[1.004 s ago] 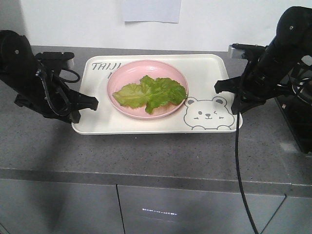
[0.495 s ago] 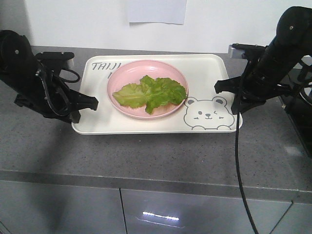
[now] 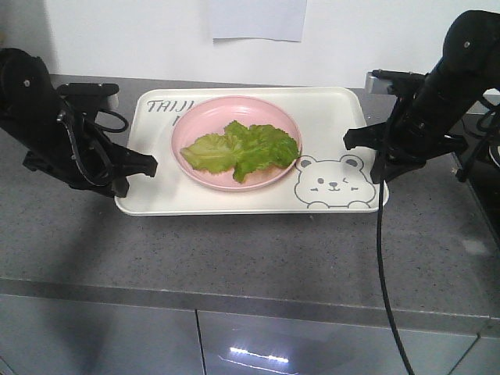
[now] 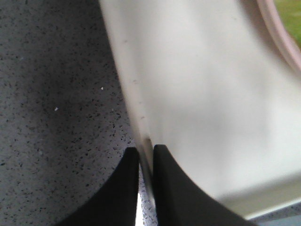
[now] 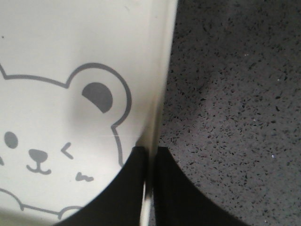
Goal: Transfer vegetables to tray and serve
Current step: 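Hold the tray above the countertop while the base aligns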
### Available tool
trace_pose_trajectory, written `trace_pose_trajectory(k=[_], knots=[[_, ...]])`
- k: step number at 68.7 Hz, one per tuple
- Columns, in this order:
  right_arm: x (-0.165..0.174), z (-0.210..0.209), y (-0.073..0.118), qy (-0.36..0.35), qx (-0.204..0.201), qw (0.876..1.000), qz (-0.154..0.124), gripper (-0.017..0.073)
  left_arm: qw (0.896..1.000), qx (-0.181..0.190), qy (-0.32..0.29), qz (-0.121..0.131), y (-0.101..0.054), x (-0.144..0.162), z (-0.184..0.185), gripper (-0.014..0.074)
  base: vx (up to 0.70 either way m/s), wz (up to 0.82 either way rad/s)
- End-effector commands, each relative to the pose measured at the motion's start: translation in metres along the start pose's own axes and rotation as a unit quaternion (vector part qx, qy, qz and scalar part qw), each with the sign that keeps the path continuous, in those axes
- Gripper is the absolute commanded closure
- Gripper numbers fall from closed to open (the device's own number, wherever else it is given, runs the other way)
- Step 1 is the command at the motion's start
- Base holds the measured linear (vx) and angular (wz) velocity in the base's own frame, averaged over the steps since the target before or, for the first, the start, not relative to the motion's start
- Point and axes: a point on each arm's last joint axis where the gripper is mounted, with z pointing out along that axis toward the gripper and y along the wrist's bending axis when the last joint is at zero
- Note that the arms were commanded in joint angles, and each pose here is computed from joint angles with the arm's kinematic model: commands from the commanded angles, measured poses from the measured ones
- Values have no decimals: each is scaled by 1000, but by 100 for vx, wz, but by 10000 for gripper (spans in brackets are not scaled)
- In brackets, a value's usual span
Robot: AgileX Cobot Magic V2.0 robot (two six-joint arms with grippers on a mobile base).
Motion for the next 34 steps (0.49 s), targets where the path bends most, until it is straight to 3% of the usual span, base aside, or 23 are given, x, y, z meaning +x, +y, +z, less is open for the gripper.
trace_pose_trajectory(k=[1,34], knots=[[5,-33,24,-31,-68,997,-11,564,994,70,-83,-4,-23,-10,-31,600,3,3],[5,-33,24,-31,-68,997,-11,564,994,70,-83,-4,-23,-10,-31,600,4,2]])
